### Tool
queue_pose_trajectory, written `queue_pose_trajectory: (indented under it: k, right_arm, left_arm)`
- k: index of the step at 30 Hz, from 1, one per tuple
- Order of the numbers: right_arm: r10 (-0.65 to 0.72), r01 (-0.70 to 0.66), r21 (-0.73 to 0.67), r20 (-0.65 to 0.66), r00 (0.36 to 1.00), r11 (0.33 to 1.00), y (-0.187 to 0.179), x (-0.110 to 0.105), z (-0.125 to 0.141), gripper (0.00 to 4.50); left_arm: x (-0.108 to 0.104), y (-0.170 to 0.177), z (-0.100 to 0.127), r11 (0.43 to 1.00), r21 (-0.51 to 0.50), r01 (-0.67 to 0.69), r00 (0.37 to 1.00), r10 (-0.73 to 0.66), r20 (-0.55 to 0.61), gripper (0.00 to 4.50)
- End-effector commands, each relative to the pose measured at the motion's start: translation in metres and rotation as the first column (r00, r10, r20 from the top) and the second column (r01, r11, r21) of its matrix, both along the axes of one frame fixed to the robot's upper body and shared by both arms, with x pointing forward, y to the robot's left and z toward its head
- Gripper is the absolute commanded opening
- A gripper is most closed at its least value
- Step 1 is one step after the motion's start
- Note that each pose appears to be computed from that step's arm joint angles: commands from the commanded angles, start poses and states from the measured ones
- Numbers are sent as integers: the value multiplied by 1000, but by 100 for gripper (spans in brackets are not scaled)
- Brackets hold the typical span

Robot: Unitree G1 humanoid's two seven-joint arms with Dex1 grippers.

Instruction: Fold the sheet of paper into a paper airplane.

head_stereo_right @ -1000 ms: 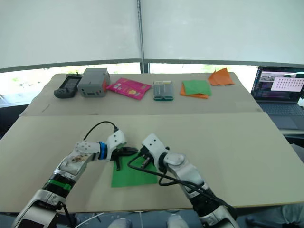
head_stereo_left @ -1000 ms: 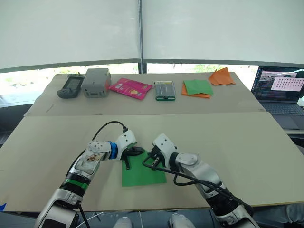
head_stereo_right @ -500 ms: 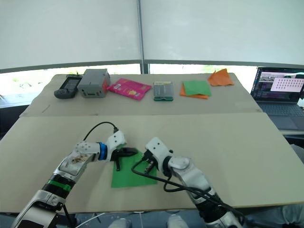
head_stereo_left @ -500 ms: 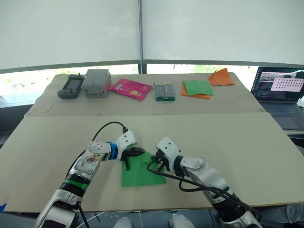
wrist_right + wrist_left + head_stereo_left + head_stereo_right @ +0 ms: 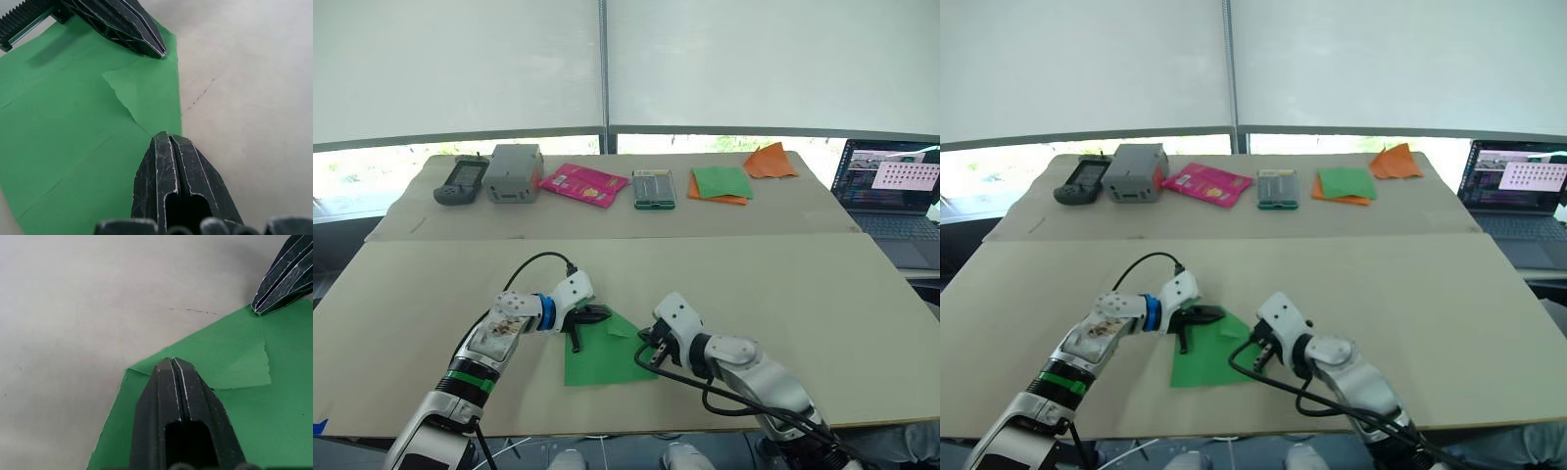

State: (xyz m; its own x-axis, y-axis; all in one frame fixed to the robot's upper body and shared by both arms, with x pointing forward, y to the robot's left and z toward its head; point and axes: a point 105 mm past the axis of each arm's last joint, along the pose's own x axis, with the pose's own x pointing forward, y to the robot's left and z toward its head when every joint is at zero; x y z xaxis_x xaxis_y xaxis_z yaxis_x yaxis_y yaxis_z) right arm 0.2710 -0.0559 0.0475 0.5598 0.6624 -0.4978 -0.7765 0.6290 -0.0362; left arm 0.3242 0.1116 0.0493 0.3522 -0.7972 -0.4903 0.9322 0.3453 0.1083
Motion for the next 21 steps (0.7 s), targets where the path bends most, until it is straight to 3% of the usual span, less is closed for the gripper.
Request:
queue_pose_trajectory:
  k: [1,8,14,21]
  right_arm:
    - [-47,46,-9,-108,993,999,-8,-6,-16,2]
    - [91,-135,241,183,979,961,23,-12,67,2]
    - [137,-175,139,244,960,975,29,-5,53,2]
    - [143,-168,84,245,959,982,39,21,40,2]
  left_arm:
    - [-13,15,-34,995,100,-19,992,31,-121,0]
    - [-10,14,-32,995,99,-22,993,33,-113,0]
    - [-9,12,-31,995,95,-21,994,32,-107,0]
    - [-10,11,-30,996,89,-25,994,35,-104,0]
